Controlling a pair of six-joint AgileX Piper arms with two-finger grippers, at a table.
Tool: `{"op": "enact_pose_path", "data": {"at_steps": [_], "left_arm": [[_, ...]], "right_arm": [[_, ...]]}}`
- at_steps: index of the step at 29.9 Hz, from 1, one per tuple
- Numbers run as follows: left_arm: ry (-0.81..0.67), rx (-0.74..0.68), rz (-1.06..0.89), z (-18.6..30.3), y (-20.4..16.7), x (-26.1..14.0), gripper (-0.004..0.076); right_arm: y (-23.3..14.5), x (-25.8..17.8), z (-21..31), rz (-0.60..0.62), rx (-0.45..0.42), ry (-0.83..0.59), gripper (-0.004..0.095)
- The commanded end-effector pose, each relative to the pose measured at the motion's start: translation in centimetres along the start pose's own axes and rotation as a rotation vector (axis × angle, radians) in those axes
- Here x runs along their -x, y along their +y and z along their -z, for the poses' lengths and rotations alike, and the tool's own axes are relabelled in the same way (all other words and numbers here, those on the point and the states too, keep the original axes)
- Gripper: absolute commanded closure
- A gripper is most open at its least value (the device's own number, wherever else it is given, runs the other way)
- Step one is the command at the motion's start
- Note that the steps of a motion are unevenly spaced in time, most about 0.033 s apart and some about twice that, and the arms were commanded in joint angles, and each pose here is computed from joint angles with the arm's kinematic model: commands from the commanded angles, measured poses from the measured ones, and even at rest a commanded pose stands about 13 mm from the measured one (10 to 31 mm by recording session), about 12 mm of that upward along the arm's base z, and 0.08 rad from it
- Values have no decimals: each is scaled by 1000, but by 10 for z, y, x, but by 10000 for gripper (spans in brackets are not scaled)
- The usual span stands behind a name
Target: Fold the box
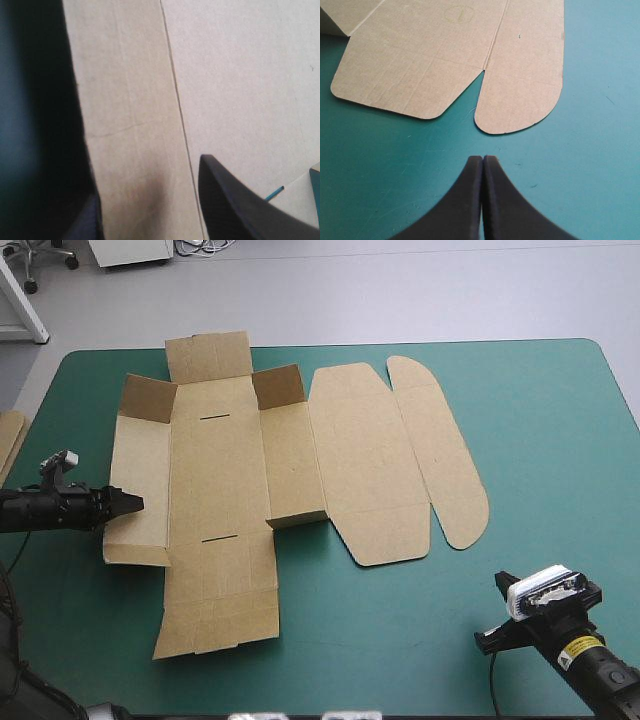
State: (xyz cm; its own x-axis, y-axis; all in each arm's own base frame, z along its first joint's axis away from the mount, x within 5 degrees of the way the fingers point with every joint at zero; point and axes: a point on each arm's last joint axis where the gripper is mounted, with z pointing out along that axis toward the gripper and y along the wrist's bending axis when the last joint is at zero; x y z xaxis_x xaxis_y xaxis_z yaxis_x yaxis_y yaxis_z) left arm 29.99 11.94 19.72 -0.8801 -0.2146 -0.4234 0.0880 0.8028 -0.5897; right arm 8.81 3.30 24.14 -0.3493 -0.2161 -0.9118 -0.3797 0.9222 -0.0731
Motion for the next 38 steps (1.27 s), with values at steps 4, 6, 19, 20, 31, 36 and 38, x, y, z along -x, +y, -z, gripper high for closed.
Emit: {"op": "enact_pose_path", "data": {"at_steps": [4,6,19,20,31,36,38], "left_arm": [[13,6,-111,-6,-27,11,377],[28,28,-122,-10,-29,11,405],[27,-38,-167,-6,-54,33,734],[36,-49,-195,-7,-61,37,734],[154,119,-481,-12,-137,79,734],[170,237,-687,-16,-180,91,734],[161,280,-764,-18,-196,94,734]], "right_arm": [[-2,26,5,27,-14,-145,927],[-2,30,7,27,-15,-157,927],[-4,47,17,26,-15,-137,926],[-4,49,19,26,-16,-140,926],[-6,60,28,37,-19,-110,926],[-6,59,29,39,-19,-93,926],[-6,61,29,37,-19,-90,926]]}}
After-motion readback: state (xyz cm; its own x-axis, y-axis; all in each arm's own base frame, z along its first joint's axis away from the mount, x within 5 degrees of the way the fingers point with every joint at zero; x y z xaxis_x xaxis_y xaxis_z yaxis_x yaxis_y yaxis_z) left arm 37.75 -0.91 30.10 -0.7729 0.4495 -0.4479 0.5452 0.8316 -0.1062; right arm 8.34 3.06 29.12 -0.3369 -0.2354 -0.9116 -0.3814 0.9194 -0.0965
